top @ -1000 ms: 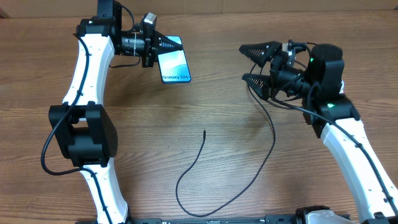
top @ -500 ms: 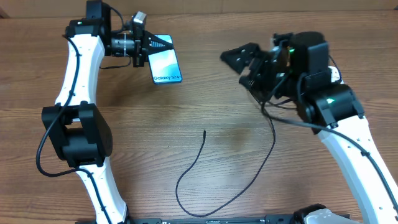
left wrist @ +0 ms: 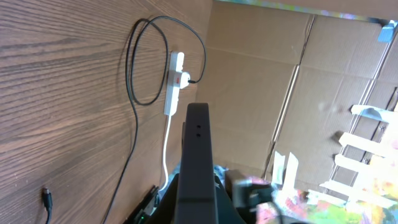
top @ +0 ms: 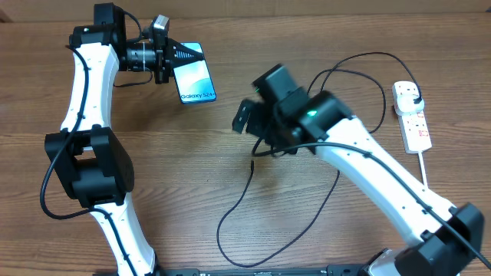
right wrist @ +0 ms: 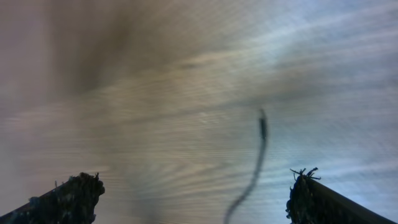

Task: Plug charger to phone and switch on socket
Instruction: 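Move the right gripper over the black cable's plug end, then lower the right gripper and close it on the cable plug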

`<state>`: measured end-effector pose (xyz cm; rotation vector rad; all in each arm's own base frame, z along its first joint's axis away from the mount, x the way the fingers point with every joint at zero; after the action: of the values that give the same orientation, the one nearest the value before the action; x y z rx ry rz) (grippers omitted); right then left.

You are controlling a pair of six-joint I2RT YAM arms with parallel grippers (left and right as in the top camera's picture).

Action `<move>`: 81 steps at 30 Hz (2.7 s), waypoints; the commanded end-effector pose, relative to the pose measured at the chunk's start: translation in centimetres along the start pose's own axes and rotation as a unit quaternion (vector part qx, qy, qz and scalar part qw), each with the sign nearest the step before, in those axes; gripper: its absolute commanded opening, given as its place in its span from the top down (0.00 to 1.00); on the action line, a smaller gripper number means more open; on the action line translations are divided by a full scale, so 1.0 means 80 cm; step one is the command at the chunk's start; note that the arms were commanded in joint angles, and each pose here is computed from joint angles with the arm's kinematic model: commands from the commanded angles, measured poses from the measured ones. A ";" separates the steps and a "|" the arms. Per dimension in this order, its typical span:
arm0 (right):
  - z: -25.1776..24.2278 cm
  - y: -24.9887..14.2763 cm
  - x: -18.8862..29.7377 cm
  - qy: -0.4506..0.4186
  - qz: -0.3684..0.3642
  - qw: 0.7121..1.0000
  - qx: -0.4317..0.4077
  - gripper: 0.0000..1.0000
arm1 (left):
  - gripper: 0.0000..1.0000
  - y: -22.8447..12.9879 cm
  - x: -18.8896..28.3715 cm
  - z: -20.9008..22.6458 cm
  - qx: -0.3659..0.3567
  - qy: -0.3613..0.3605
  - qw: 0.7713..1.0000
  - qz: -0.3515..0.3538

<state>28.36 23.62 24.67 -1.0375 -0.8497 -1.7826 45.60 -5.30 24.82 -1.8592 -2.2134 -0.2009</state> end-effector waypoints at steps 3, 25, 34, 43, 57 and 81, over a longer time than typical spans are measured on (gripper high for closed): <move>-0.012 -0.007 -0.011 -0.092 -0.047 0.994 -0.029 0.01 | 0.96 0.000 0.005 -0.010 -0.020 -0.022 1.000 0.002; -0.015 -0.052 -0.121 -0.181 0.020 0.983 0.011 0.00 | 0.96 0.006 0.028 0.003 -0.003 0.002 1.000 -0.023; -0.022 -0.064 -0.164 -0.215 0.026 0.976 0.027 0.00 | 0.96 0.006 0.028 0.004 -0.003 0.003 1.000 -0.023; -0.022 -0.059 -0.190 -0.215 0.024 0.972 0.088 0.00 | 0.96 0.006 0.028 0.004 -0.003 0.004 1.000 -0.024; -0.022 -0.058 -0.194 -0.211 0.031 0.968 0.132 0.00 | 0.96 0.006 0.028 0.004 -0.003 0.005 1.000 -0.024; -0.040 -0.064 -0.211 -0.216 0.036 0.967 0.130 0.00 | 0.96 0.006 0.028 0.004 -0.001 0.006 1.000 -0.024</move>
<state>27.36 29.02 8.01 -1.2754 -1.2404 -1.3762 45.61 -2.86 24.40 -1.7674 -2.2294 -0.2039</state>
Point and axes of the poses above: each gripper's point midway between its finger pads, its own x axis back along the fingers, its own z axis along the line the jaws close on, y = z × x, the point moved 7 cm from there along x, back along the fingers, and after that the axes turned 4 degrees about -x, right-handed, at the moved point
